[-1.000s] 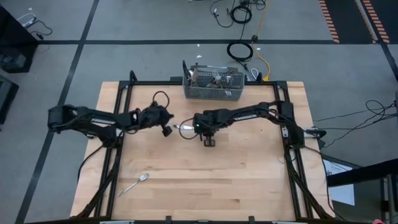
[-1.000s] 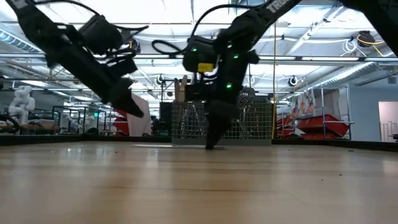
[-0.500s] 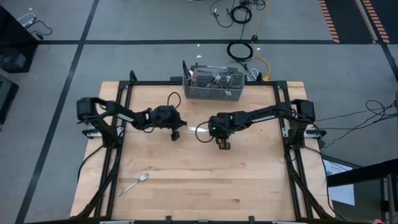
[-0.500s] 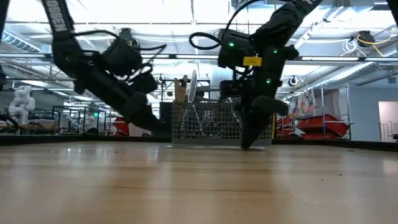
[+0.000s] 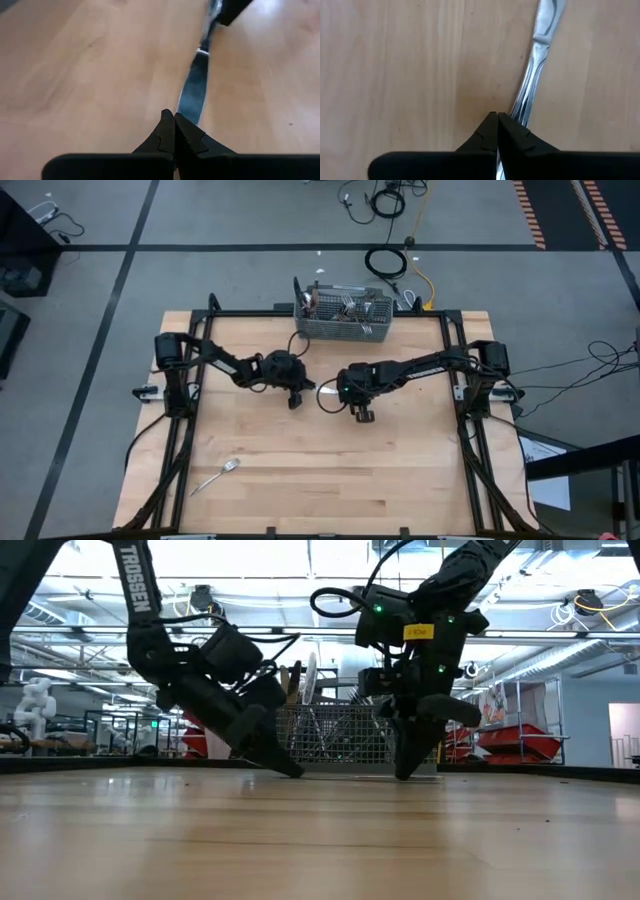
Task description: Sort silverware
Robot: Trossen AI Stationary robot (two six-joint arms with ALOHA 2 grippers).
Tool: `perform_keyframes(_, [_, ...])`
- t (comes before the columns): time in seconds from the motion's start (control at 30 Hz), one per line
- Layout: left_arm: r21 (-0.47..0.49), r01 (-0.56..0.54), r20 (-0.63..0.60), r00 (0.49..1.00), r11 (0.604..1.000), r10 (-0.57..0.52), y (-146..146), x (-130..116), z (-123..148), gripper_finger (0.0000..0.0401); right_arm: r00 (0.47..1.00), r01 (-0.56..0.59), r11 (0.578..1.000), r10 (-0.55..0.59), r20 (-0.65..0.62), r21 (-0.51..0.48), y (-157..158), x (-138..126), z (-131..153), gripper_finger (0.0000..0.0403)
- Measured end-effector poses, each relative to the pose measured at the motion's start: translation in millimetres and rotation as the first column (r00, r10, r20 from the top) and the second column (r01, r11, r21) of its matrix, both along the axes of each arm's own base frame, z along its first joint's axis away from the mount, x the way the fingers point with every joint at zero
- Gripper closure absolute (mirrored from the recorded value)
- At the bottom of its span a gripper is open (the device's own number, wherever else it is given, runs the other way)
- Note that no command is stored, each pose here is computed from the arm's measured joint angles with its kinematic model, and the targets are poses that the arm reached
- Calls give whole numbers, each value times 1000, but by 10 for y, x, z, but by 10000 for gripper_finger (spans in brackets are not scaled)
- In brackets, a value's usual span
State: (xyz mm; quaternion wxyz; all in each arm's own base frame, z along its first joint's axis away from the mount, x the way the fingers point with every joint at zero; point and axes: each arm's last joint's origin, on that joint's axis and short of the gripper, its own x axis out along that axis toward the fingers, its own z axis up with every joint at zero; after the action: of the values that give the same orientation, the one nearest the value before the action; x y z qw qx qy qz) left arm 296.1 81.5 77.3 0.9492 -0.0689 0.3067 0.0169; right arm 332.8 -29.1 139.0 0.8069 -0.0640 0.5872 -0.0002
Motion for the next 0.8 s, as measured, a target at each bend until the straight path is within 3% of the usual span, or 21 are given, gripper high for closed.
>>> perform_keyframes(0.2, [-86, 4, -50, 999, 996, -9, -17, -11, -163, 399, 1000, -16, 999, 16, 27, 30, 9, 6, 45, 402])
perform_keyframes(0.37, [-132, -9, -41, 999, 991, 4, -20, -3, -182, 399, 991, -38, 999, 33, 132, 33, 19, -49, 365, 380])
perform_keyframes(0.53, [-189, 21, -41, 999, 982, -29, -24, -17, -188, 400, 977, -58, 998, 56, 208, 5, -19, -185, 627, 309])
perform_keyframes(0.7, [-193, 17, -42, 999, 981, -25, -24, -18, -189, 400, 994, -34, 999, 30, 101, 30, -23, -480, 273, 213])
perform_keyframes(0.8, [-199, 11, -43, 999, 980, -20, -24, -18, -189, 400, 991, -15, 998, 7, 133, 58, -5, -589, 89, 174])
